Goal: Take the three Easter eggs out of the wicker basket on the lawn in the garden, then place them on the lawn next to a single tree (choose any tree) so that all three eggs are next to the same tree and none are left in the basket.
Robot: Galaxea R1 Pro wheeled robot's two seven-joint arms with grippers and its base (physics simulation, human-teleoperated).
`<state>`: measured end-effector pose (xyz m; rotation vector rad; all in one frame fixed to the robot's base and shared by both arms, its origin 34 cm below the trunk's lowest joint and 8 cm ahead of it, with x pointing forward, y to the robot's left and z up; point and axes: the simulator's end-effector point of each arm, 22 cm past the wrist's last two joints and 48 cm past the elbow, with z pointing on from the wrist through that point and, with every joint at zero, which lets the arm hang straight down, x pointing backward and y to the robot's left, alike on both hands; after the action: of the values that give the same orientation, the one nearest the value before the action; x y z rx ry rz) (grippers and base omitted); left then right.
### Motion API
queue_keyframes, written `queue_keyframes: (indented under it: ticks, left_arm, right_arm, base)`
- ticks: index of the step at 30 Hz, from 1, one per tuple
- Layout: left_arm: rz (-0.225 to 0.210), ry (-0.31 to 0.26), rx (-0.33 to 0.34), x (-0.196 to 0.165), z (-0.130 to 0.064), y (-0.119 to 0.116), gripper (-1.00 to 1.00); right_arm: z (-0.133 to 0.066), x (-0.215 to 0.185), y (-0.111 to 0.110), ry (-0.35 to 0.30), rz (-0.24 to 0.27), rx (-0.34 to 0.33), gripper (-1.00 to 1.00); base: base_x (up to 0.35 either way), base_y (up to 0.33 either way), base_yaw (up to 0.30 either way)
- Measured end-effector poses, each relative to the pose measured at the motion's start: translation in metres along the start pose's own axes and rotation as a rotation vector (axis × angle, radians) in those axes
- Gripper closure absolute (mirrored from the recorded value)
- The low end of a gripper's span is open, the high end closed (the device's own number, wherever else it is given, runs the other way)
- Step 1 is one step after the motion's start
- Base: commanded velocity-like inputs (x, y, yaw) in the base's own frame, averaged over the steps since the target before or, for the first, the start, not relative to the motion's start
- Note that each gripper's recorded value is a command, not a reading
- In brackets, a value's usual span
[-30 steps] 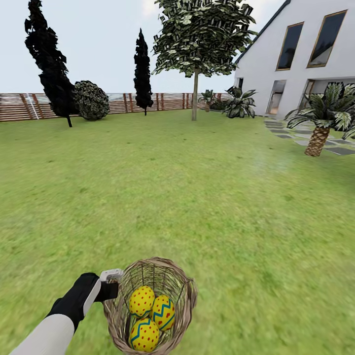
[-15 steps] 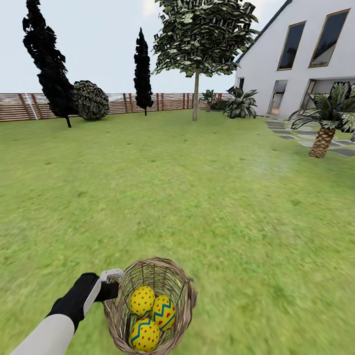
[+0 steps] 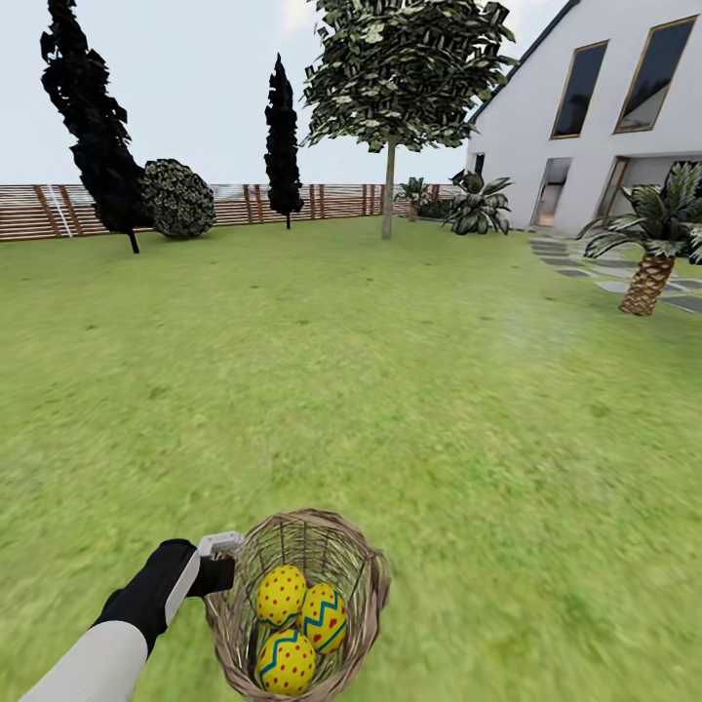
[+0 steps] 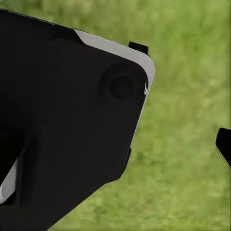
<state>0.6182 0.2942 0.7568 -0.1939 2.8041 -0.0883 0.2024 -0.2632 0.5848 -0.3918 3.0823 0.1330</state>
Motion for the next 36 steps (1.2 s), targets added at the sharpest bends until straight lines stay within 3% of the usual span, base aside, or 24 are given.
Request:
queue_keyframes:
  ticks: [36]
  left_arm:
    - [0.001,0.001,0.000,0.0005,0.0001,-0.0001,1.00]
  right_arm:
    - [0.0000,-0.0003,-0.0001,0.000,0.000,0.000,-1.00]
  base:
    - [0.325,0.099,0.000]
